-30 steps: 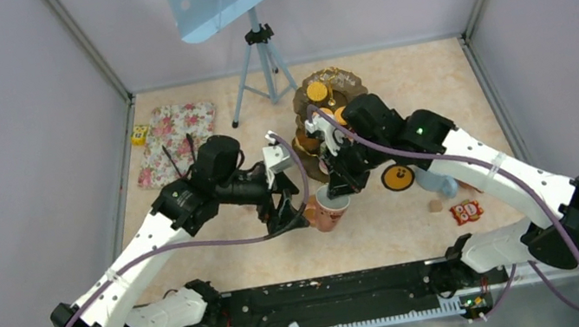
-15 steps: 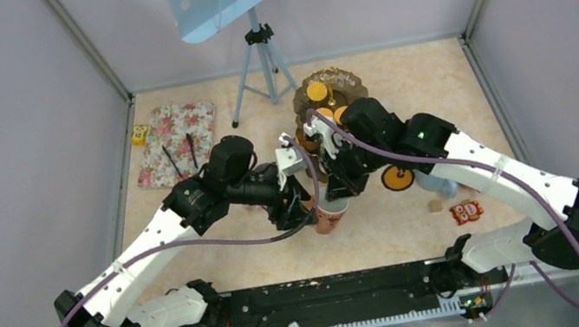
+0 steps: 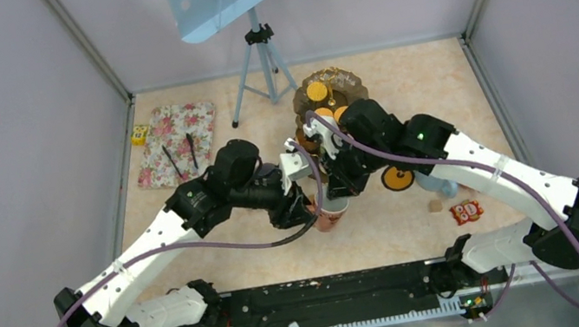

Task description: Serve the afternoon tea

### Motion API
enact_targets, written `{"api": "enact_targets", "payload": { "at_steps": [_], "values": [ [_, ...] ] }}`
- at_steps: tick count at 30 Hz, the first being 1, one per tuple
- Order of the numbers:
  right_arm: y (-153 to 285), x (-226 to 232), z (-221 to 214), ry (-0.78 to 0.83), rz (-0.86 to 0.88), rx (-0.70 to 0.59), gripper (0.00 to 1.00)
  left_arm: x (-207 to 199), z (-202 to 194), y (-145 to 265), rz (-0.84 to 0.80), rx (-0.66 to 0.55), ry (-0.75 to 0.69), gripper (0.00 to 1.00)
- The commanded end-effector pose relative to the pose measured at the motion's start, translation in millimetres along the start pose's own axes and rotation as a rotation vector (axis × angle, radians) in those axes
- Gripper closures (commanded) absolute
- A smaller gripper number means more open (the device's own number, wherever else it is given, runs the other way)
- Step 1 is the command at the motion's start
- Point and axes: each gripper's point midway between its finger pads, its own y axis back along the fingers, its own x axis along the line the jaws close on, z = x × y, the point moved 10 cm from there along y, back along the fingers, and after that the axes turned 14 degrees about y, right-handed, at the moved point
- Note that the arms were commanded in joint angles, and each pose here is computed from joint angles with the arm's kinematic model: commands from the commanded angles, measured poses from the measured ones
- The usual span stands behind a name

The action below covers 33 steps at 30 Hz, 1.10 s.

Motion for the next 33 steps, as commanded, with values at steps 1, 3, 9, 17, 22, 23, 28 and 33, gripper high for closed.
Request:
{"api": "enact_targets", "payload": {
  "at_steps": [1, 3, 9, 17, 22, 23, 28, 33],
  "values": [
    [15, 14, 23, 0.048, 0.06, -0.168, 1.0, 2, 1, 0, 0.033, 0.001, -0.04, 0.52],
    [14, 14, 24, 0.05, 0.065, -0.173, 1.0, 2, 3, -1, 0.028, -0.007, -0.042, 0.59],
    [14, 14, 25, 0.054, 0.072, -0.193, 1.0, 1, -1, -4, 0.063, 0.003, -0.064, 1.0],
    [21, -1, 14, -0.05, -0.21, -0.228, 0.39, 14, -20, 3, 0.256, -0.165, -0.099, 1.0],
    [55, -22, 1, -0.256, -0.456, -0.402, 0.27, 25, -42, -1, 0.364, -0.353, -0.08, 1.0],
    [63, -24, -3, -0.281, -0.502, -0.438, 0.26, 27, -45, -4, 0.376, -0.385, -0.075, 1.0],
    [94, -22, -16, -0.318, -0.659, -0.555, 0.23, 45, -57, -23, 0.49, -0.525, -0.059, 1.0],
    [113, -17, -22, -0.317, -0.71, -0.606, 0.23, 58, -68, -37, 0.539, -0.578, -0.077, 1.0]
  ]
}}
